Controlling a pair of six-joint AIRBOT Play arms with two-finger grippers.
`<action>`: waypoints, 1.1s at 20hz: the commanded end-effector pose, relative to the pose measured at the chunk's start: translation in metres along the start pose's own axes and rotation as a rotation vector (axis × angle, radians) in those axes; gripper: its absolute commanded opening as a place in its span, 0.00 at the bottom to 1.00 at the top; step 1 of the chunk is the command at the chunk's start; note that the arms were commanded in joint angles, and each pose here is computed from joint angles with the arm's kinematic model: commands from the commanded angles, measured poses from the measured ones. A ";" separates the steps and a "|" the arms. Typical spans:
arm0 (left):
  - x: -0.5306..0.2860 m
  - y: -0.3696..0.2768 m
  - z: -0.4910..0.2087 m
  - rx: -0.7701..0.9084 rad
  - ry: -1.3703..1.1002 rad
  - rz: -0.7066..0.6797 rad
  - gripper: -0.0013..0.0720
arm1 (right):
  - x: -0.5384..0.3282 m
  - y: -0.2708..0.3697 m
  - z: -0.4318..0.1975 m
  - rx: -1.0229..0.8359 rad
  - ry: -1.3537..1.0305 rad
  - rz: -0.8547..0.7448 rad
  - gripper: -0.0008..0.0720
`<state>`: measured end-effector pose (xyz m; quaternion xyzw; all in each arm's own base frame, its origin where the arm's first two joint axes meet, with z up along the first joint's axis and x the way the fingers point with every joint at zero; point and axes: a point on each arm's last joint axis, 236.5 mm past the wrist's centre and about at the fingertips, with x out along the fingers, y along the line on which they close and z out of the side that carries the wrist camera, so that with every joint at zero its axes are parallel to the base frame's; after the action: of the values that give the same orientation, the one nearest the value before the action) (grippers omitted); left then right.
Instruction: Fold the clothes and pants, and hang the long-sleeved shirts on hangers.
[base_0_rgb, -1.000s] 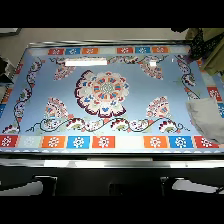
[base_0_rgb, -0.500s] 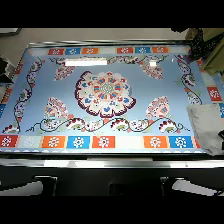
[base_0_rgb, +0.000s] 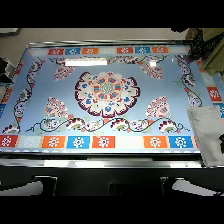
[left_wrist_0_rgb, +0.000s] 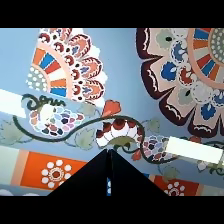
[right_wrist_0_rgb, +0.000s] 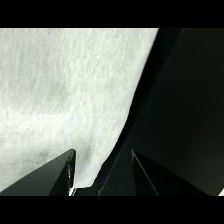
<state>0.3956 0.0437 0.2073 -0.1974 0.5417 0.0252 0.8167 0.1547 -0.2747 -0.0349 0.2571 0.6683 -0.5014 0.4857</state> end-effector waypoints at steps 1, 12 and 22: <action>0.001 -0.003 0.004 0.007 -0.017 -0.006 0.04 | -0.037 0.014 0.031 0.019 -0.202 0.153 0.59; 0.065 -0.083 0.012 0.277 -0.049 -0.097 0.04 | -0.272 0.247 -0.122 -0.759 -0.570 0.926 0.06; 0.126 -0.070 -0.061 0.466 0.159 0.026 0.05 | -0.256 0.278 -0.247 -1.151 -0.522 0.839 0.06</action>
<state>0.4175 -0.0642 0.1071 -0.0133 0.5857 -0.1090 0.8031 0.3958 0.0798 0.0903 0.0930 0.5264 0.0939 0.8399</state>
